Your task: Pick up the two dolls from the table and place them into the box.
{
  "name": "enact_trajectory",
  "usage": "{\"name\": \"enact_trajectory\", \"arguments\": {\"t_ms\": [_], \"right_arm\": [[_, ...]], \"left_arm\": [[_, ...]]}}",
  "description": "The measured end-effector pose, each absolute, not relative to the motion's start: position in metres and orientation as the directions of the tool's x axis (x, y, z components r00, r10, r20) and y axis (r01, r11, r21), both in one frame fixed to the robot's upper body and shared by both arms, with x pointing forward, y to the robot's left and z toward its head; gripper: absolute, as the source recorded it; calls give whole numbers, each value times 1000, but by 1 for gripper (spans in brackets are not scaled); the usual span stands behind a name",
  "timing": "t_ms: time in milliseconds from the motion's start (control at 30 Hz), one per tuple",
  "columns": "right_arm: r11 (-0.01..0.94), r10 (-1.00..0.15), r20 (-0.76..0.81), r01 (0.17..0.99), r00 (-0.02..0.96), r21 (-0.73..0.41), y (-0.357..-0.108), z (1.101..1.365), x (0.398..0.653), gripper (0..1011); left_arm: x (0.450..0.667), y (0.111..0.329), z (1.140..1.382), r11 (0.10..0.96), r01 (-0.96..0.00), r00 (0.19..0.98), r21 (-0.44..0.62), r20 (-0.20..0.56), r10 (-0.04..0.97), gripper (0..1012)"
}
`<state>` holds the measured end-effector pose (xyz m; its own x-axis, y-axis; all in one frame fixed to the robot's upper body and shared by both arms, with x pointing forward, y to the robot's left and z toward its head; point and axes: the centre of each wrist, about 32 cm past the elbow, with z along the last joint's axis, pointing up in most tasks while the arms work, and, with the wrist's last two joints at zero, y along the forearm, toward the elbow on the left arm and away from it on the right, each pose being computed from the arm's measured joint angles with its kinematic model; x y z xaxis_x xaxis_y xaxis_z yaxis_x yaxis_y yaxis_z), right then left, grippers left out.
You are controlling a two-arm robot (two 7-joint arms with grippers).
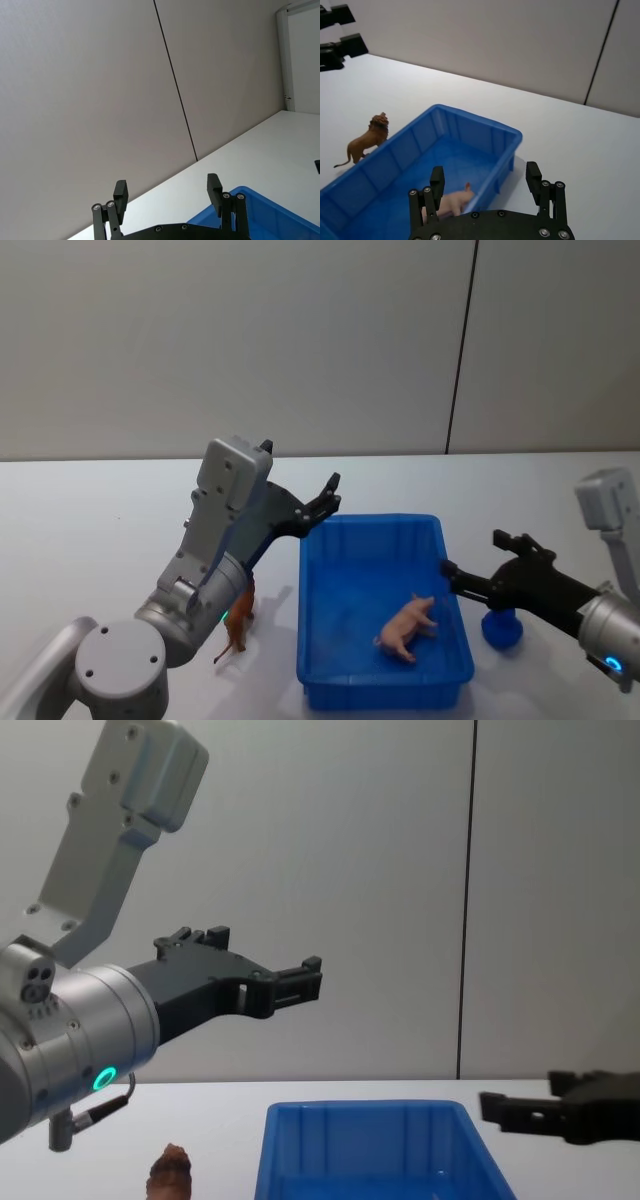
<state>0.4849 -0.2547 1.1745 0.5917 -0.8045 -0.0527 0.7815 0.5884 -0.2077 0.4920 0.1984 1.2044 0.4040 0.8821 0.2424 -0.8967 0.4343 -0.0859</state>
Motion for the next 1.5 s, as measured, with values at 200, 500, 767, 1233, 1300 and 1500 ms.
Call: {"name": "enact_trajectory", "arguments": {"t_ms": [200, 500, 767, 1233, 1300, 1500], "right_arm": [[560, -824, -56, 796, 564, -232, -265, 1172, 480, 1001], [527, -844, -62, 803, 533, -277, -277, 1164, 477, 1001], [525, -845, -77, 790, 530, -317, -281, 1154, 480, 1001], [517, -848, -100, 768, 521, -379, -282, 1138, 488, 1001], [515, -848, -102, 766, 519, -384, -282, 1136, 488, 981], [510, -852, -110, 762, 512, -399, -283, 1132, 490, 838]], "left_arm": [[492, 198, 1204, 434, -897, 404, -86, 242, 882, 1001], [492, 198, 1204, 434, -897, 404, -86, 242, 882, 1001], [492, 198, 1204, 434, -897, 404, -86, 242, 882, 1001], [492, 198, 1204, 434, -897, 404, -86, 242, 882, 1001], [492, 198, 1204, 434, -897, 404, -86, 242, 882, 1001], [492, 198, 1204, 434, -897, 404, -86, 242, 882, 1001]]}}
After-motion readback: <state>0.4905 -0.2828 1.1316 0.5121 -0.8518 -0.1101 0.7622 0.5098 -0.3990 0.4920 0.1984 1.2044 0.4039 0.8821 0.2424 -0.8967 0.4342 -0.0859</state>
